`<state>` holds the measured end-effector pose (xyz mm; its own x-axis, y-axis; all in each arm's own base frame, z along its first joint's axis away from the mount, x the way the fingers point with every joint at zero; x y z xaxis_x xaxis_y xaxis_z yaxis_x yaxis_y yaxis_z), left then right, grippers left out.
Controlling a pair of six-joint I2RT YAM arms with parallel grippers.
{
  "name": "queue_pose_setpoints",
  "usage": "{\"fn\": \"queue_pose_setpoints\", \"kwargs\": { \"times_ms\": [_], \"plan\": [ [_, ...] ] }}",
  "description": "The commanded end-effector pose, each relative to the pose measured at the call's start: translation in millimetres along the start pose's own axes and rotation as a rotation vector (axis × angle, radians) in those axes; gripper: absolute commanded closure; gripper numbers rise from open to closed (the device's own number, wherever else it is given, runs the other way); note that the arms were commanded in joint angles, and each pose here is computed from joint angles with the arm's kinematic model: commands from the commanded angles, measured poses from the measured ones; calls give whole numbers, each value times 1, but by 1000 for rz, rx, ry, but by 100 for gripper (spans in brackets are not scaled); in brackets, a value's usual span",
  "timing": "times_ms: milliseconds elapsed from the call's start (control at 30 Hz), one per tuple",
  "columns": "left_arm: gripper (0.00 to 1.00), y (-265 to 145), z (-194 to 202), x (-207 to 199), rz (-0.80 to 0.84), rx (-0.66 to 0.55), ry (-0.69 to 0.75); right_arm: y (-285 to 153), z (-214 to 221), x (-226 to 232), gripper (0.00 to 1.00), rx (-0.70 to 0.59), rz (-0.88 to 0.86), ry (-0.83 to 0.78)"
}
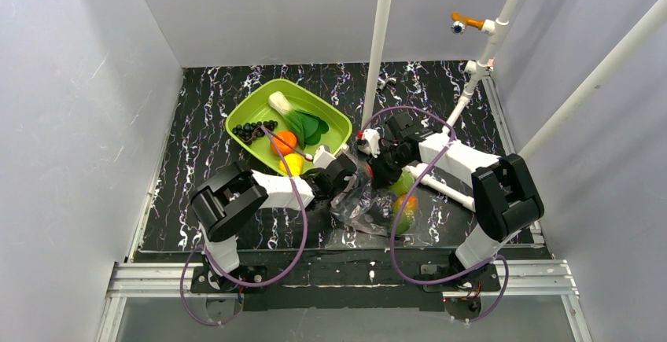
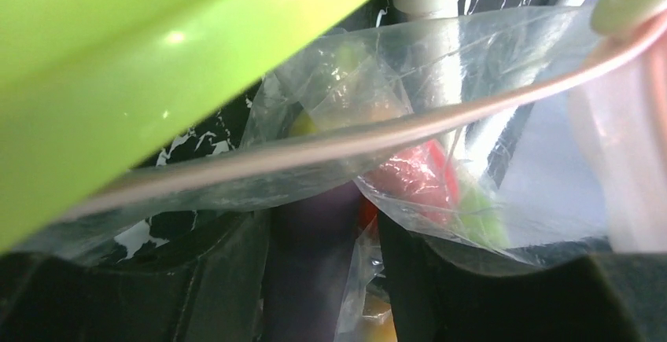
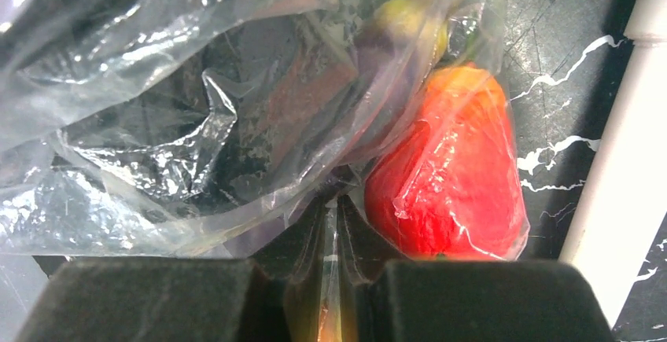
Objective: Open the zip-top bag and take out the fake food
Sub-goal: Pick up the fake vegetable from the zipper food storage bag.
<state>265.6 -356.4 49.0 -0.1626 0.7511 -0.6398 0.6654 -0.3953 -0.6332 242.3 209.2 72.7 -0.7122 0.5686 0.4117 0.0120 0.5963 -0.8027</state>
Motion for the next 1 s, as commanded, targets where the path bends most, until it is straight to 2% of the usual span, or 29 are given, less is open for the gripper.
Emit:
{"fn": "queue_pose_setpoints", "kwargs": {
  "times_ms": [0, 33, 200, 300, 533, 967],
  "plan": [
    [50, 11, 16, 32, -68, 68, 39, -9, -9, 6, 83, -19, -19, -16],
    [52, 12, 17, 32, -68, 73, 37, -10, -10, 5, 83, -24, -18, -14],
    [87, 12, 16, 31, -47, 78, 60, -14, -10, 1, 83, -37, -7, -7],
    [99, 1, 7, 15, -17, 62, 123, -17, -11, -6, 83, -46, 15, 1],
    [100, -41, -13, 2, 3, 4, 215, -30, -13, -26, 84, -91, 84, 47],
    [100, -84, -13, 32, 34, -5, 209, -30, -10, -35, 84, -81, 112, 64]
  ]
}}
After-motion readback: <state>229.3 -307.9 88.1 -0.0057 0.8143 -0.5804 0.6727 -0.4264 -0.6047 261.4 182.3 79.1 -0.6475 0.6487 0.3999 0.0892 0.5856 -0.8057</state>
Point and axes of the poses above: each gripper's point midway between its finger pads, its own y axis out along the fingers, its own x axis along the line the jaws close on, z = x × y, the point moved 2 cm from there along -y, back along the fingers, and after that the axes turned 13 degrees about y, right-handed, at the moved point
